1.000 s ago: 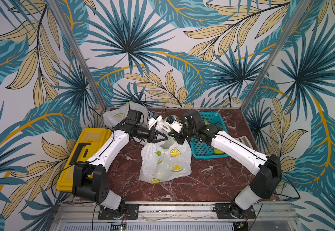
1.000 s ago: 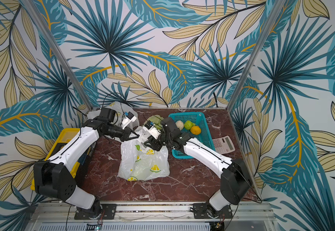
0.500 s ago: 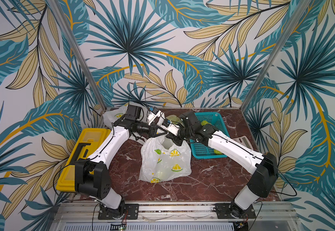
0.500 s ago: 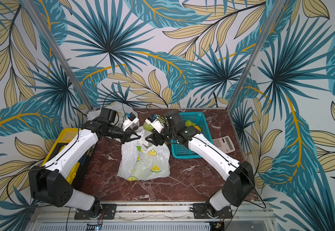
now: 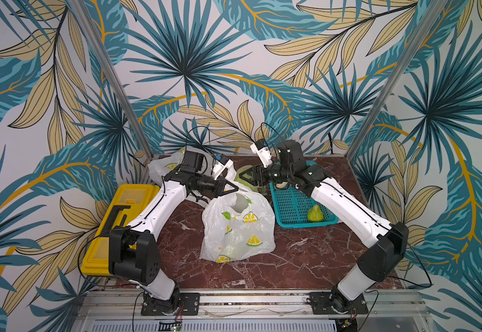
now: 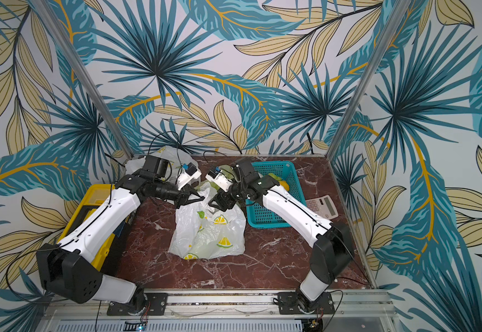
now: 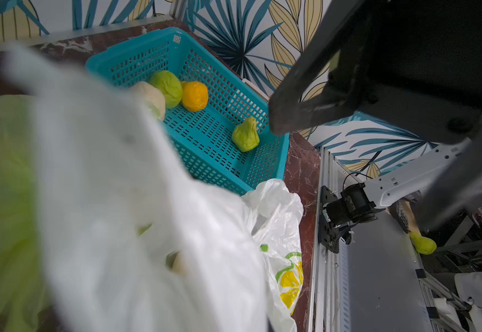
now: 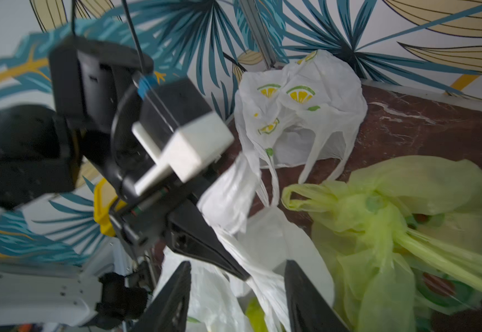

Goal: Place the pears into plastic bags & tie knots
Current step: Tie the plastic bag at the center of the board.

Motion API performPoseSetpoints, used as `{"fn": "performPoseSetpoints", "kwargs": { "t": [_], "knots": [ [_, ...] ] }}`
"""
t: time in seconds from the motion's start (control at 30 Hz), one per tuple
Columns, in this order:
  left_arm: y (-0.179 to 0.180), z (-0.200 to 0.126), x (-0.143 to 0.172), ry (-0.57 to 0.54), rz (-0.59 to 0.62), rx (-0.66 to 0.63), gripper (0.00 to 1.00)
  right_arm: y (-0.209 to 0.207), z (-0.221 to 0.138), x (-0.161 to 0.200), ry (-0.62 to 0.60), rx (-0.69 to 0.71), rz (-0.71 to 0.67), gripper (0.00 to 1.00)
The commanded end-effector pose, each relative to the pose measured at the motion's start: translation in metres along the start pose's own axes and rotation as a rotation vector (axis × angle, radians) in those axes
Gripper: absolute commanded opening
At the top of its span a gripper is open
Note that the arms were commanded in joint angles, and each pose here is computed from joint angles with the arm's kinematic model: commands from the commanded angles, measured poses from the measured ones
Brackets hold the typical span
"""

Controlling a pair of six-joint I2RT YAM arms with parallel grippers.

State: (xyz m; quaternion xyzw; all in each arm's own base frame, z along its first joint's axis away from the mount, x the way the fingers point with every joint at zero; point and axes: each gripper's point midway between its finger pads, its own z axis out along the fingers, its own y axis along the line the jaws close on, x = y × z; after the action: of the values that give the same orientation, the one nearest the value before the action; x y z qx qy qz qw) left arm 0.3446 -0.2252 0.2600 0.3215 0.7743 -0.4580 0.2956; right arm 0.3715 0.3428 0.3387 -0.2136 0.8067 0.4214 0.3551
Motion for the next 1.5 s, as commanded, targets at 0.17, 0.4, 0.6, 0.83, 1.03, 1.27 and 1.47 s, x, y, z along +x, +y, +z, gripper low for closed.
{"fn": "performPoseSetpoints", "kwargs": {
  "t": [0.17,0.4,0.6,0.83,1.03,1.27,1.47],
  "knots": [
    [0.003,-0.006,-0.011,-0.014,0.007,-0.059,0.07,-0.001,0.031,0.005,0.061,-0.032,0.265,0.53],
    [-0.004,-0.002,-0.014,-0.012,0.025,-0.052,0.07,-0.011,0.05,0.001,0.057,-0.017,0.31,0.54],
    [-0.005,-0.003,-0.015,-0.013,0.031,-0.058,0.07,-0.016,0.061,0.003,0.057,-0.004,0.34,0.43],
    [-0.009,-0.012,-0.013,-0.027,0.029,-0.085,0.15,-0.02,0.046,-0.008,-0.037,-0.014,0.329,0.05],
    [-0.003,-0.012,0.002,-0.013,-0.021,-0.068,0.2,-0.007,0.027,-0.019,-0.111,-0.044,0.25,0.01],
    [0.002,-0.011,0.005,-0.008,-0.048,-0.067,0.2,-0.006,0.013,-0.021,-0.132,-0.028,0.209,0.0],
    [0.006,-0.012,0.006,-0.008,-0.059,-0.075,0.14,0.003,-0.011,-0.028,-0.195,-0.036,0.118,0.0]
  ]
}}
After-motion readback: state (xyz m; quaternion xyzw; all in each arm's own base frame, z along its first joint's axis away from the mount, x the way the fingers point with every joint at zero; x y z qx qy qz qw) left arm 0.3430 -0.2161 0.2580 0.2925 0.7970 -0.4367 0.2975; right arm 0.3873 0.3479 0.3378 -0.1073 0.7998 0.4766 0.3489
